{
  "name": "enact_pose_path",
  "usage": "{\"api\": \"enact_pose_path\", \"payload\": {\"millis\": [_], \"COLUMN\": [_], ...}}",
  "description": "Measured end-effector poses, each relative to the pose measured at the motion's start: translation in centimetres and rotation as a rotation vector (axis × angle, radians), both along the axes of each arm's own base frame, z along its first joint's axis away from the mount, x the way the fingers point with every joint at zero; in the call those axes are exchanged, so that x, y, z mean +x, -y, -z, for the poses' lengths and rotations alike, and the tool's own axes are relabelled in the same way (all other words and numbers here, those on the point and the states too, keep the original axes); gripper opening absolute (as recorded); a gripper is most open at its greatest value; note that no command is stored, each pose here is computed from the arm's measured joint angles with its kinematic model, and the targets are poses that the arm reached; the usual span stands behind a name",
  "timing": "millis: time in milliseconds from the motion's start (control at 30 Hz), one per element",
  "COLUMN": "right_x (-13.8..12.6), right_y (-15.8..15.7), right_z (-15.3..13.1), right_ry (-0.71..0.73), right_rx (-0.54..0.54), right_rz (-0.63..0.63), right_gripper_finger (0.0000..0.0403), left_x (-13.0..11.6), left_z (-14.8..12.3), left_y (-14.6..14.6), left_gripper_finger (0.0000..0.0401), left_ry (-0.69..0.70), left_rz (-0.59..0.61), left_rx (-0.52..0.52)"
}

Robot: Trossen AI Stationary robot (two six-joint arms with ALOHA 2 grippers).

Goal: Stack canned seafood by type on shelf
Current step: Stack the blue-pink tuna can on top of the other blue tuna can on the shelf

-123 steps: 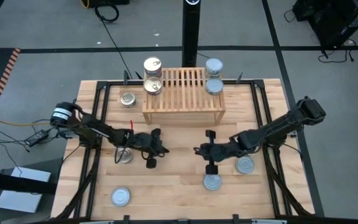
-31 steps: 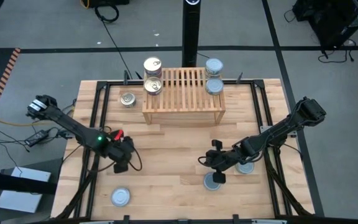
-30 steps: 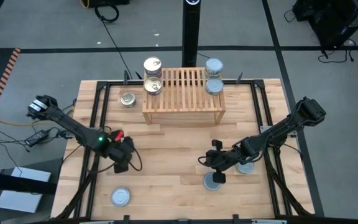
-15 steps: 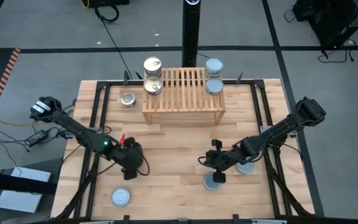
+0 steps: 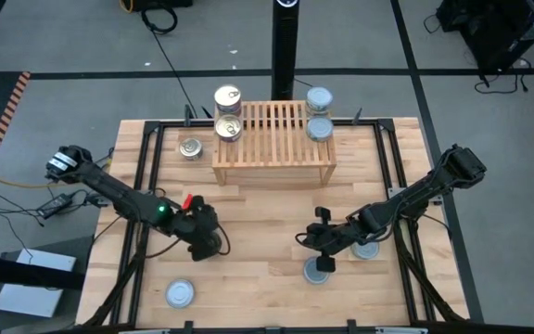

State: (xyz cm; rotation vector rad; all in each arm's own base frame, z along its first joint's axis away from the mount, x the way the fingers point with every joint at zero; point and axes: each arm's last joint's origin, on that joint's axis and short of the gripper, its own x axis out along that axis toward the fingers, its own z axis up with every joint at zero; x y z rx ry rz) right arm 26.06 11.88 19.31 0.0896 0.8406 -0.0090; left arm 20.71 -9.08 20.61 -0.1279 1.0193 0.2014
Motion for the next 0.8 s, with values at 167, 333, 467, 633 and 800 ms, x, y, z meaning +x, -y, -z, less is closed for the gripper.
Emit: {"api": "enact_pose_path", "payload": {"millis": [167, 333, 467, 633, 800], "right_x": [0.2, 0.3, 0.5, 0.8, 1.0], "right_y": [-0.1, -0.1, 0.0, 0.3, 0.5], "right_z": [-0.2, -0.3, -0.4, -0.6, -0.6], "right_ry": [0.03, 0.046, 0.061, 0.087, 0.09], "right_rx": [-0.011, -0.012, -0.004, -0.012, -0.023], "right_rz": [-0.026, -0.033, -0.027, -0.032, -0.034], "right_gripper_finger": [0.0011, 0.0011, 0.0011, 0.0011, 0.0011], "left_x": [-0.1, 0.1, 0.6, 0.7, 0.5], "left_z": [0.5, 0.7, 0.4, 0.5, 0.7], "left_y": [-0.5, -0.9, -1.0, -1.5, -2.0], "left_gripper_finger": [0.0011, 0.0041, 0.008, 0.0124, 0.0132], "left_ry": [-0.073, -0.073, -0.021, -0.03, -0.072], "left_rz": [0.029, 0.008, -0.028, -0.073, -0.092], "left_rx": [-0.097, -0.112, -0.15, -0.16, -0.151]}}
